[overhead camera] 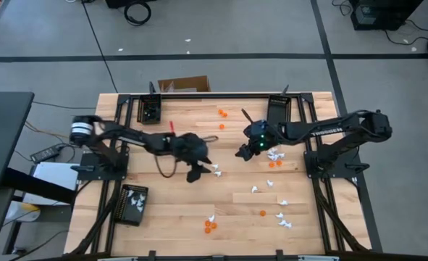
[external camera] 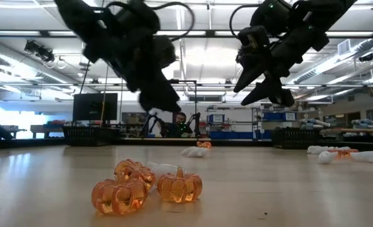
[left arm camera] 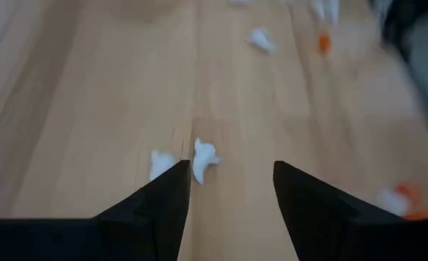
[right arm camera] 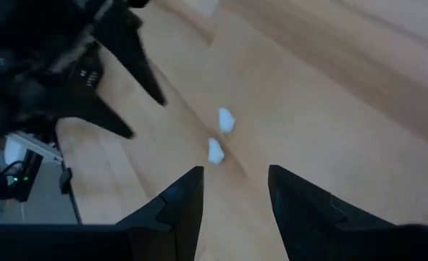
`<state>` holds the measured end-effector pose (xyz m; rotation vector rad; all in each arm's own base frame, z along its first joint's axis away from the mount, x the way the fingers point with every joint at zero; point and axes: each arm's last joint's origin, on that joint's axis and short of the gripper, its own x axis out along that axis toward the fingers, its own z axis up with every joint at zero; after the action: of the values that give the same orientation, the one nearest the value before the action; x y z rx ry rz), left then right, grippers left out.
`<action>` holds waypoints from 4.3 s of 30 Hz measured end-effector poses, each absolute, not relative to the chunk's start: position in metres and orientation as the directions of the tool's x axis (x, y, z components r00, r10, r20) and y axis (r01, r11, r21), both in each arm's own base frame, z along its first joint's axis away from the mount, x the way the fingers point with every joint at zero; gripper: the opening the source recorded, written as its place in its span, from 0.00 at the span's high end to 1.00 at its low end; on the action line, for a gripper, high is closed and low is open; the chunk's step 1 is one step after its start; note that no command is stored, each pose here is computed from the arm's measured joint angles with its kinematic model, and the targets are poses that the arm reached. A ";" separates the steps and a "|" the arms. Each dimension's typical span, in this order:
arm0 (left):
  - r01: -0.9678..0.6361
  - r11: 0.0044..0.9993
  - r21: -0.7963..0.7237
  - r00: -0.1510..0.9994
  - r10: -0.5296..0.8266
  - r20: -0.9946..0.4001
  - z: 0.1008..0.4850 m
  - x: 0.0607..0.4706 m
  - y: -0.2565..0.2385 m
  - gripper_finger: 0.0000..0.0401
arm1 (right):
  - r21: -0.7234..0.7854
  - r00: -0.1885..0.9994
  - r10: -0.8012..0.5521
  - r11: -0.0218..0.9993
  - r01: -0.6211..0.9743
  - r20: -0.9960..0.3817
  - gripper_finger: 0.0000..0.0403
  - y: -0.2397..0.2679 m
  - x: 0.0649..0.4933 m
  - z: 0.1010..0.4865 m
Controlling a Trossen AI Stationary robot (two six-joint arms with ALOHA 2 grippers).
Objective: Sort Halloween decoration
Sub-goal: Put the white ghost toy into the bottom black basket
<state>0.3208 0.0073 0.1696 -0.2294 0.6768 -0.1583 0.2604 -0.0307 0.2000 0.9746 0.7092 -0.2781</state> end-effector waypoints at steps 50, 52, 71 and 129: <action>-0.022 0.858 -0.512 0.196 -0.499 -0.844 0.211 0.243 -0.016 0.85 | 0.504 0.638 -0.075 0.546 0.670 -0.766 0.60 -0.007 0.222 0.218; -0.059 0.860 -0.507 0.089 -0.501 -0.861 0.218 0.220 -0.032 0.84 | 0.493 0.635 -0.088 0.552 0.672 -0.767 0.60 -0.011 0.222 0.218; -0.290 0.897 -0.333 -0.152 -0.387 -0.909 0.205 0.154 -0.100 0.69 | 0.505 0.632 -0.135 0.486 0.713 -0.763 0.60 -0.049 0.218 0.218; 0.181 0.982 -0.044 0.752 -0.167 -0.638 0.107 0.365 -0.005 0.64 | 0.348 0.412 -0.023 0.495 0.796 -0.911 0.60 0.005 0.200 0.204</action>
<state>0.3652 -0.0045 0.1071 0.0214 0.6946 -0.1901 0.2004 0.0049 0.2036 0.9183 1.0217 -0.6183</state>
